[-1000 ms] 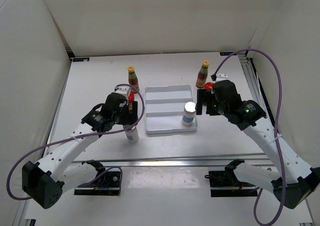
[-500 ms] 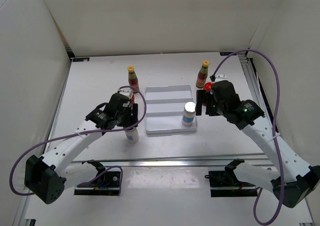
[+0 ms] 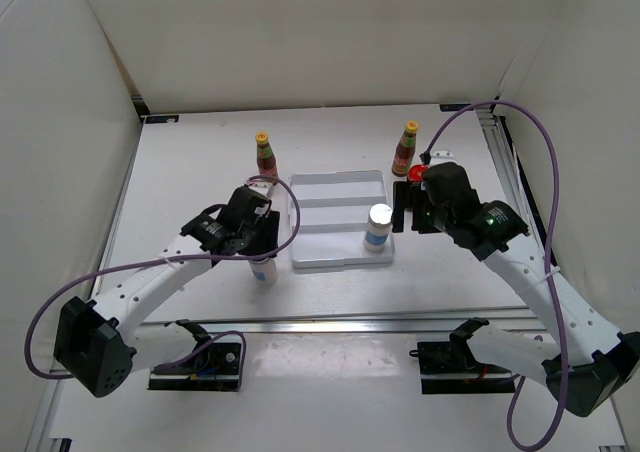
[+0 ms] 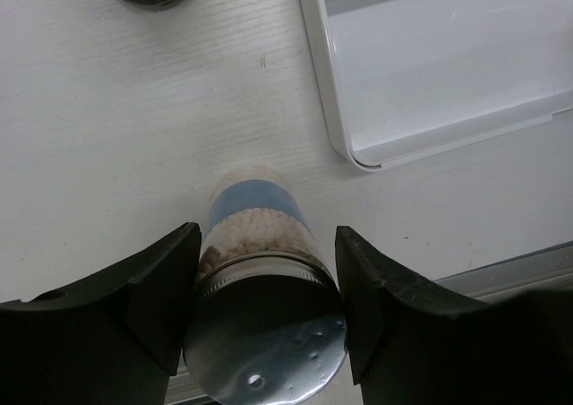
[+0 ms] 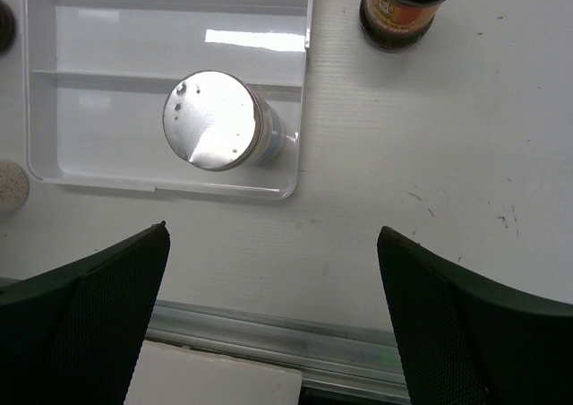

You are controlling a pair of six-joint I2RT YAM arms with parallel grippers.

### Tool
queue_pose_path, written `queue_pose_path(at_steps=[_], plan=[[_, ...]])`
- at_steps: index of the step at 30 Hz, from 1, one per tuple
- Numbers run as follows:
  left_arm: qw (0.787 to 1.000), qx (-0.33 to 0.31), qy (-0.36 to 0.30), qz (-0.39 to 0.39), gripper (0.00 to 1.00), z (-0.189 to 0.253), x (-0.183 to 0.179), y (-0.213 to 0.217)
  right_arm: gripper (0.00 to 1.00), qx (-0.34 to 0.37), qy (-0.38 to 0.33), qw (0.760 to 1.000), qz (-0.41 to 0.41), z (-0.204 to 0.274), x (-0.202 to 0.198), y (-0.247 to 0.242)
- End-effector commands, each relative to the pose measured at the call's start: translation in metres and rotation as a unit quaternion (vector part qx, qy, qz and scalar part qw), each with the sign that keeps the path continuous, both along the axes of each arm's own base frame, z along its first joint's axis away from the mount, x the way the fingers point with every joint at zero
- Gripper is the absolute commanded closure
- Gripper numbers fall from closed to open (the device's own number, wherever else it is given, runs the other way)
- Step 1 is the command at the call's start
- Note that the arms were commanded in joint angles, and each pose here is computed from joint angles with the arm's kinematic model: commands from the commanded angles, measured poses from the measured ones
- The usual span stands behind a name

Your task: Organize the condiment bottles

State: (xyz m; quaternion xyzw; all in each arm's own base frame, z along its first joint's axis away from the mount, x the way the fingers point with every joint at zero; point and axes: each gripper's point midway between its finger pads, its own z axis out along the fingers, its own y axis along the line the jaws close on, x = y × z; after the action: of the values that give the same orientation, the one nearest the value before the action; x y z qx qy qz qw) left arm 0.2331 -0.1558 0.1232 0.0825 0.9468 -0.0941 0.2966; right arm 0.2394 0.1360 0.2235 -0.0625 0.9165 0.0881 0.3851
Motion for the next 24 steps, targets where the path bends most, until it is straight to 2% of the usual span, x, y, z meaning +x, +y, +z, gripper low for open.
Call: queue_pose_path(at_steps=[1, 5, 11, 17, 21, 24], plan=[[1.0, 0.005, -0.006, 0.0, 0.68, 0.009, 0.0, -0.002, 0.0, -0.003, -0.007, 1.0, -0.01, 0.0, -0.001, -0.005], [1.0, 0.01, -0.026, 0.012, 0.89, 0.025, 0.009, 0.001, 0.0, 0.0, -0.011, 1.0, -0.01, 0.002, -0.001, -0.005], [0.997, -0.025, -0.07, 0.005, 0.89, 0.075, 0.023, -0.012, 0.0, 0.0, -0.011, 1.0, -0.01, 0.001, -0.003, -0.006], [0.994, -0.047, -0.09, -0.029, 0.89, 0.111, 0.048, -0.047, 0.0, -0.003, -0.013, 1.0, -0.013, 0.001, -0.002, -0.008], [0.992, -0.066, -0.084, -0.062, 0.89, 0.116, 0.06, -0.078, 0.0, -0.006, -0.009, 1.0, -0.013, 0.0, -0.004, -0.009], [0.992, -0.062, -0.076, -0.075, 0.89, 0.102, 0.066, -0.096, 0.0, -0.01, -0.013, 1.0, -0.019, 0.004, -0.006, -0.014]])
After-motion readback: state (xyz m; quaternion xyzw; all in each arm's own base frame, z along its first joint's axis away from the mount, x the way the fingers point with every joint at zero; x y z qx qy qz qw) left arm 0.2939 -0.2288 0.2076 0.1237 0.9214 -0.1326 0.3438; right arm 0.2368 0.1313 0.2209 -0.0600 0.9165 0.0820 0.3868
